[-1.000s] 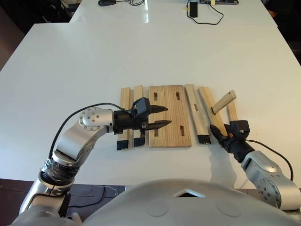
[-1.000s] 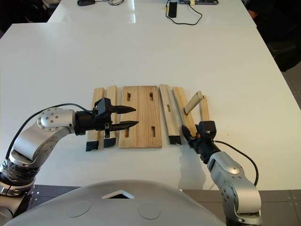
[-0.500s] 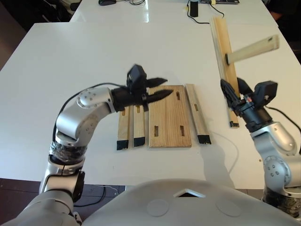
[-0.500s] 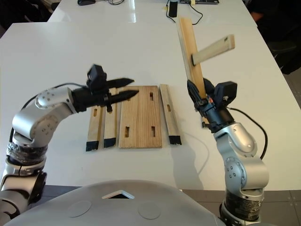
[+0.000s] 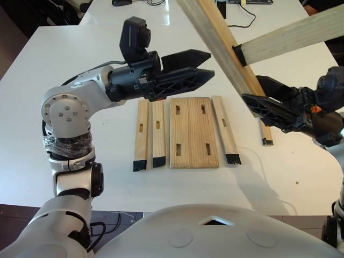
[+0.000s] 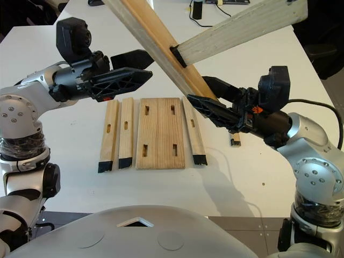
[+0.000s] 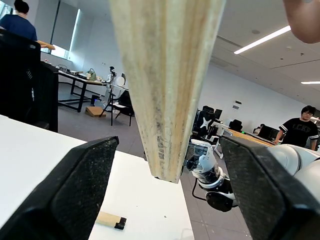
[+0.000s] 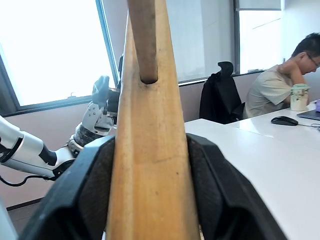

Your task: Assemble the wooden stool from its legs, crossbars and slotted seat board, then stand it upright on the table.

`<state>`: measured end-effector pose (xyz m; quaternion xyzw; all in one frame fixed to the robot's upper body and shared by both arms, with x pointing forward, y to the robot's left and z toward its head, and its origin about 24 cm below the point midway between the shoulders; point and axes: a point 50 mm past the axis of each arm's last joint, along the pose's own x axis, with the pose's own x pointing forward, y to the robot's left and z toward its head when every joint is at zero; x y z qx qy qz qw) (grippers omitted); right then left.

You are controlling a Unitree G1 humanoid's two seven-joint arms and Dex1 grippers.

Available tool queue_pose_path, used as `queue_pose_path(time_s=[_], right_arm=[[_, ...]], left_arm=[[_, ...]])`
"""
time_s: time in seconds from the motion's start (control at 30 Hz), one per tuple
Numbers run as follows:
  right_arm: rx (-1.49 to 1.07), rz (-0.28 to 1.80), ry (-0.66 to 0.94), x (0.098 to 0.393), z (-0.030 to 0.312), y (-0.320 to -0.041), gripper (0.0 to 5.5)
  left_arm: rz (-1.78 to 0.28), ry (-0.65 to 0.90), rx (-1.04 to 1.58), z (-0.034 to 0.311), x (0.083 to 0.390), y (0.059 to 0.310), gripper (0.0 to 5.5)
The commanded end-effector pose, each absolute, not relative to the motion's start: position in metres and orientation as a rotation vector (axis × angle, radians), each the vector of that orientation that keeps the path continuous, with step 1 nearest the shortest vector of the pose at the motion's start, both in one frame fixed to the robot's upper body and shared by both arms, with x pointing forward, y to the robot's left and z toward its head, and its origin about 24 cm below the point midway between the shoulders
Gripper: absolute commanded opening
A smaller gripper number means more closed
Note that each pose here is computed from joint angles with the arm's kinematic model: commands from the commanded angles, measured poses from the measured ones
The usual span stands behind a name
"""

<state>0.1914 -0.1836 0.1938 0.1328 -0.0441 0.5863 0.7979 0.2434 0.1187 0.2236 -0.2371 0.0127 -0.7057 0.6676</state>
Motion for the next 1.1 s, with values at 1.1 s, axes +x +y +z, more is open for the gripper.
queue_pose_path(time_s=[1.1], right_arm=[[0.148,1.314,0.067,0.199,0.172,-0.177,2.82]], left_arm=[[-1.68,-0.024,-0.332,0.218,0.236,0.11,2.17]])
